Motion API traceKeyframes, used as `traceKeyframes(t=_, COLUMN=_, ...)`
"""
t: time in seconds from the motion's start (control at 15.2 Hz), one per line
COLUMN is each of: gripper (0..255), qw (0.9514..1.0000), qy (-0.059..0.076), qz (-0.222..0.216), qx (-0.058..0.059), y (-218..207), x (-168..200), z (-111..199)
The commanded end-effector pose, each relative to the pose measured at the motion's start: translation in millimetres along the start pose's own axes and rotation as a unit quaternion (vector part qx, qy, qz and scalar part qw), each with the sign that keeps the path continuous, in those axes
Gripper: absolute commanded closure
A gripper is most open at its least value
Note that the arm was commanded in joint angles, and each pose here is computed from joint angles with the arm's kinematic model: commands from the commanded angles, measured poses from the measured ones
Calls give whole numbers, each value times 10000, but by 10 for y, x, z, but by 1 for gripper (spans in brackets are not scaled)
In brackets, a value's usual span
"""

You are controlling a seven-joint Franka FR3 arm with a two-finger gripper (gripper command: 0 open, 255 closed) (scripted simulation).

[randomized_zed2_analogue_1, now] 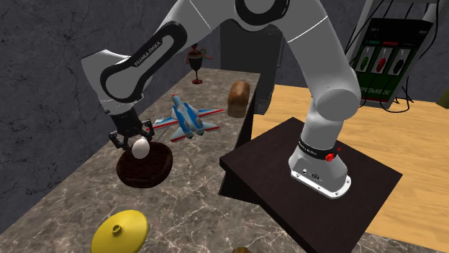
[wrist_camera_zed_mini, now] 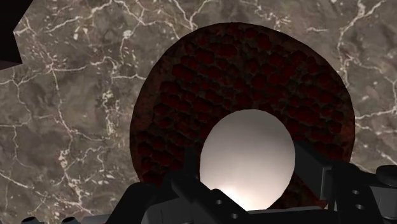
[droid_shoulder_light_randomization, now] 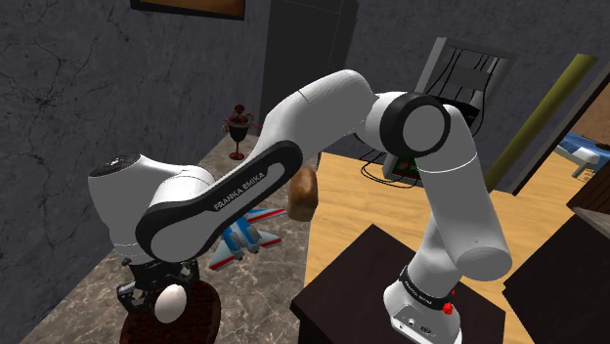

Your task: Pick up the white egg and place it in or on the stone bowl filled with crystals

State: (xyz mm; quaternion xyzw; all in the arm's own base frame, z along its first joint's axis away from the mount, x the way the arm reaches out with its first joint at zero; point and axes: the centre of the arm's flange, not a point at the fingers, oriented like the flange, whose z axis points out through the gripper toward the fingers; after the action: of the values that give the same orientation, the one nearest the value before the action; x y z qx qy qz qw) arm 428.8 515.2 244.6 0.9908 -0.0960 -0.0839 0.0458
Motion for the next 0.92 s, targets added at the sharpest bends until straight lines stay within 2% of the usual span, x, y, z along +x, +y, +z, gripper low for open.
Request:
traceKeyframes(t=0.0, gripper=255, qw=10000, qy=-12, qz=-4, qx=-12, y=1, x=-7, z=25)
traceKeyframes(t=0.2, gripper=255, qw=10000, qy=-12, qz=-4, qx=-12, y=1, x=-7, z=25)
traceKeyframes(t=0.26, gripper=0, qw=10000, qy=-12, qz=-4, qx=-12, y=0, x=-5, z=24)
traceKeyframes(t=0.59, gripper=0, qw=10000, qy=-12, qz=-4, qx=-12, y=1, x=-7, z=25)
traceKeyframes(t=0.86, gripper=0, qw=10000, qy=-12, qz=-4, qx=-12, y=-1, x=-6, z=-475)
